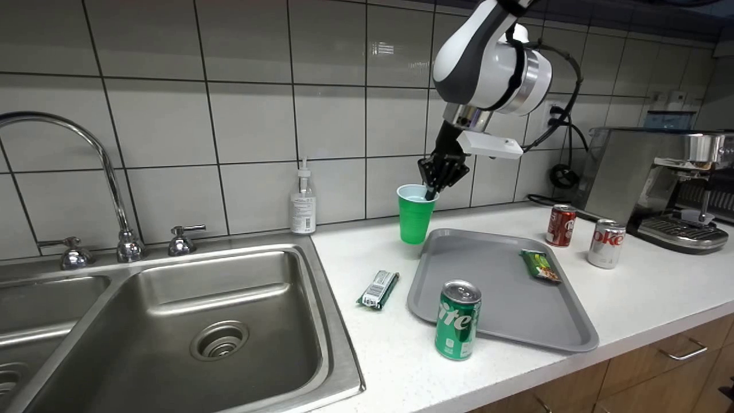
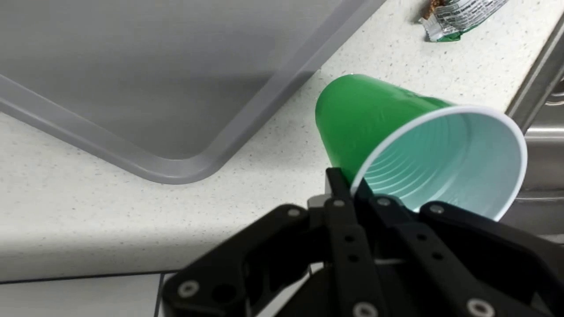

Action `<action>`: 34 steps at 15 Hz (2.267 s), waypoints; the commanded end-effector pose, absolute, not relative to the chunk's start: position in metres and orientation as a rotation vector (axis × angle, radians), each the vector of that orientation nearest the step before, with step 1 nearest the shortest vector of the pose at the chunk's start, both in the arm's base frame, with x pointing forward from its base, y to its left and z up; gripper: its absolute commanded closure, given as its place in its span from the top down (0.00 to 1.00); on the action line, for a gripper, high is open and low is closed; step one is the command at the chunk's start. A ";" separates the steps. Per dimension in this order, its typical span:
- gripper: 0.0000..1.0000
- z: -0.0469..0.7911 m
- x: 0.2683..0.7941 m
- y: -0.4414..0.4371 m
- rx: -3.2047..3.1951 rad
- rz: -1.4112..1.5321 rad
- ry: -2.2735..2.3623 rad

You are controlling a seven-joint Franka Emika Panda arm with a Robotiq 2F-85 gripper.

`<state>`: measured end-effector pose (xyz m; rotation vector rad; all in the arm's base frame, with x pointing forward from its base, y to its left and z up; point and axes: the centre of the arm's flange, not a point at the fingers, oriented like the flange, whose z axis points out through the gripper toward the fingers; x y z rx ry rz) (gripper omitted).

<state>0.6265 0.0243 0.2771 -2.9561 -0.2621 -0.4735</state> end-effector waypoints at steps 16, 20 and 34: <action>0.01 0.260 0.582 -0.091 -3.063 -0.442 0.052; 0.01 0.253 0.579 -0.102 -3.074 -0.421 0.090; 0.83 0.253 0.572 -0.104 -3.072 -0.403 0.112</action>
